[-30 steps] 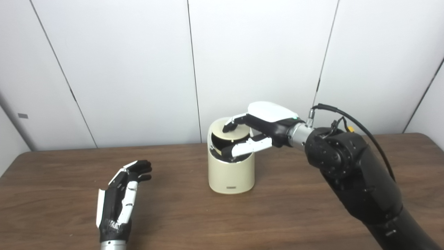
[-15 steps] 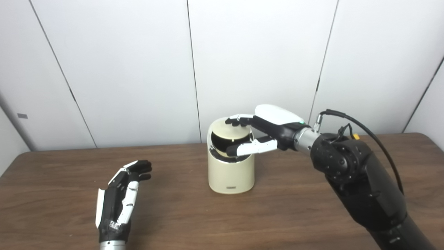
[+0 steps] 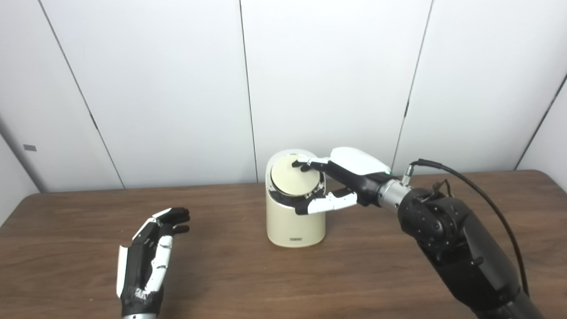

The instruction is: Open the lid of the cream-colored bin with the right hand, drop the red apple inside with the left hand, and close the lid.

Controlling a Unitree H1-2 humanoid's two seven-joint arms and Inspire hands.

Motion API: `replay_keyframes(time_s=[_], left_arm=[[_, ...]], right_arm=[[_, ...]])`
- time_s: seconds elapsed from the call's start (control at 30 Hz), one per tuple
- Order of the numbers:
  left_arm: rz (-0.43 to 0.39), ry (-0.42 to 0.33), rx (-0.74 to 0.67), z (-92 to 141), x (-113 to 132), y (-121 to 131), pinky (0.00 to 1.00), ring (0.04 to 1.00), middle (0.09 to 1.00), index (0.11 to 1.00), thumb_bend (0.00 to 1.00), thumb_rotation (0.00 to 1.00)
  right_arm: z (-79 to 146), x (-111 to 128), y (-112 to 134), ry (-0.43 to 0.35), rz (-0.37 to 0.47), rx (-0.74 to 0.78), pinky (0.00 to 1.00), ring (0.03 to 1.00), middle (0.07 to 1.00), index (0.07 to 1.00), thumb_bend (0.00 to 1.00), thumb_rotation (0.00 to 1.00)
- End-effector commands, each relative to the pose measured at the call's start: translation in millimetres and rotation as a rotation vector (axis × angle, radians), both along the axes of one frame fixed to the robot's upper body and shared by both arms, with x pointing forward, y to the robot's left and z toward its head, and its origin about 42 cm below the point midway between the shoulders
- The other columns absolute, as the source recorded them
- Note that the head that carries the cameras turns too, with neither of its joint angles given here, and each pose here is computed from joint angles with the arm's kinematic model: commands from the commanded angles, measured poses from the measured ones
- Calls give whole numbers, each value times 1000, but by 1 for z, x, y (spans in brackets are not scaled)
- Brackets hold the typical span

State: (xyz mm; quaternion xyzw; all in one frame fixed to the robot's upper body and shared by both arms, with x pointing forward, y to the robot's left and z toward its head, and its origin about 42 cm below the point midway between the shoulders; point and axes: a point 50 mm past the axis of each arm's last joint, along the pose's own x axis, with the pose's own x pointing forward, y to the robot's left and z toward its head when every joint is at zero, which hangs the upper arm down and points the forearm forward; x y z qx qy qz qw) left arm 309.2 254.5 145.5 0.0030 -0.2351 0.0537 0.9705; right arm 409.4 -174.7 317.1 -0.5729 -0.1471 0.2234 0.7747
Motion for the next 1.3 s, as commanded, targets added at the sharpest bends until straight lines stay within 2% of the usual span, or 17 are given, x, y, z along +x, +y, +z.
replay_keyframes(time_s=[0.0, 0.23, 0.4, 0.63, 0.8, 1.07, 1.17, 1.27], left_arm=[[3, -54, 5, 14, 1, -2, 657, 714, 712, 685, 332, 645], [14, -54, -9, 11, 0, -8, 656, 711, 711, 681, 350, 632], [11, -58, -16, 11, 1, -9, 661, 715, 715, 686, 338, 646], [19, -63, -20, 11, 3, -10, 644, 706, 705, 681, 337, 657], [18, -64, -23, 13, 3, -10, 644, 706, 705, 683, 349, 671], [30, -72, -26, 13, 4, -11, 628, 696, 695, 676, 332, 647], [31, -72, -22, 13, 4, -11, 623, 693, 692, 676, 321, 648], [30, -67, -21, 12, 4, -10, 638, 700, 698, 680, 330, 656]], right_arm=[[3, -1, -6, -10, -9, -25, 889, 879, 858, 878, 884, 919], [0, -10, 0, -111, 34, -86, 895, 869, 797, 824, 881, 845], [-7, -22, 13, -201, 67, -268, 911, 863, 803, 803, 883, 852], [-35, -23, 18, -242, -9, -396, 929, 904, 861, 800, 852, 813], [-47, -21, 16, -273, -64, -478, 951, 932, 893, 813, 843, 826], [-50, -22, 13, -299, -91, -496, 982, 951, 901, 810, 841, 809], [-47, -25, 11, -320, -103, -453, 977, 940, 897, 811, 841, 803], [-41, -29, 8, -354, -104, -377, 921, 910, 875, 795, 827, 798]])
